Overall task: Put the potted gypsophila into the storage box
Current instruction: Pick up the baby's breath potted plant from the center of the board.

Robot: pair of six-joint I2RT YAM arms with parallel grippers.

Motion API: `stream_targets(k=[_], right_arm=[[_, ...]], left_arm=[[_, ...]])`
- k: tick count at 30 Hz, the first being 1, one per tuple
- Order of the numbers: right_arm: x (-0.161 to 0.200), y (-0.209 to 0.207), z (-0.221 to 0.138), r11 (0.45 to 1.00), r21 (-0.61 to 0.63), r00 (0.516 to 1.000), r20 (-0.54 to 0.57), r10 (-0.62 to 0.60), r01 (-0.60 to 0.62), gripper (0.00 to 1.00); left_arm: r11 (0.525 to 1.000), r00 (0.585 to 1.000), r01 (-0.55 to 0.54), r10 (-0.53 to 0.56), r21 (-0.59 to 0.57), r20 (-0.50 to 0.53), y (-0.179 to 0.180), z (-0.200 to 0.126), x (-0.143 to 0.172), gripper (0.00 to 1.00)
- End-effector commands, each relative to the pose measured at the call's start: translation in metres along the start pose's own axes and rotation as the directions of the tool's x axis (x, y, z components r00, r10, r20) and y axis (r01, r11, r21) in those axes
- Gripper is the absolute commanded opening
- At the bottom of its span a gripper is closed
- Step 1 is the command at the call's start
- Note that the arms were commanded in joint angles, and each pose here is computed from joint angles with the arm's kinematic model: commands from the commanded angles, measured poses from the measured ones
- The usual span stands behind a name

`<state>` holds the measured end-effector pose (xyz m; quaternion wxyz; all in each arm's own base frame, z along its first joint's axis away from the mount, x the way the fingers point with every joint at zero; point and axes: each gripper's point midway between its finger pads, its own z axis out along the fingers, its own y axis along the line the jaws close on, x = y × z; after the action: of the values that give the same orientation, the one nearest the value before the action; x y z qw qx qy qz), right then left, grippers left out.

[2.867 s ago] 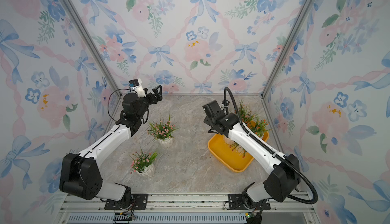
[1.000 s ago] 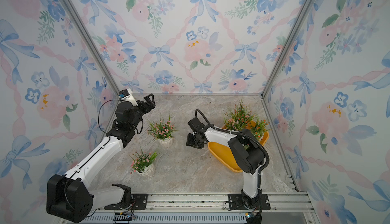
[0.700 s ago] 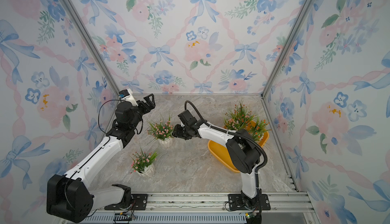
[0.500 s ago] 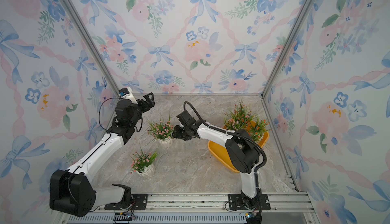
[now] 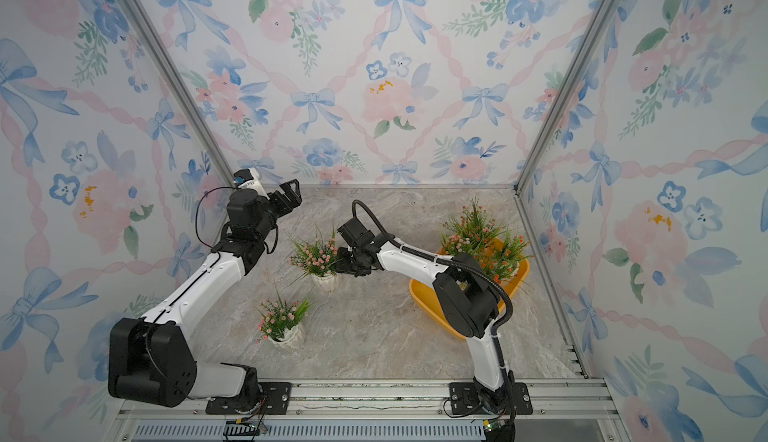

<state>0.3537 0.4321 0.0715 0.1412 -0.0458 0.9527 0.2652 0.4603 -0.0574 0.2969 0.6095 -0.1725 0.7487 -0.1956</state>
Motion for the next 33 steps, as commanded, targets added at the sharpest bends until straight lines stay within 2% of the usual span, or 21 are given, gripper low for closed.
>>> stream_targets(k=[1, 11, 17, 24, 33], right_arm=[[0.016, -0.013, 0.018, 0.995, 0.093, 0.998, -0.058, -0.034, 0.039, 0.47], [0.014, -0.007, 0.027, 0.986, 0.148, 0.996, -0.066, -0.062, 0.072, 0.41], [0.012, -0.024, 0.024, 0.965, 0.247, 0.995, -0.078, -0.067, 0.085, 0.27], [0.012, -0.022, 0.025, 0.965, 0.242, 0.992, -0.099, -0.079, 0.101, 0.25], [0.015, -0.032, 0.024, 0.943, 0.309, 0.988, -0.12, -0.093, 0.126, 0.12]], left_arm=[[0.999, 0.999, -0.036, 0.036, 0.016, 0.038, -0.004, 0.004, -0.015, 0.98], [0.999, 0.996, -0.05, 0.049, 0.014, 0.072, -0.001, 0.009, -0.023, 0.98], [0.998, 0.996, -0.054, 0.054, 0.009, 0.077, 0.001, 0.009, -0.025, 0.98], [0.998, 0.995, -0.055, 0.055, -0.007, 0.084, 0.006, 0.009, -0.026, 0.98], [0.999, 0.995, -0.052, 0.053, -0.012, 0.085, 0.009, 0.01, -0.025, 0.98]])
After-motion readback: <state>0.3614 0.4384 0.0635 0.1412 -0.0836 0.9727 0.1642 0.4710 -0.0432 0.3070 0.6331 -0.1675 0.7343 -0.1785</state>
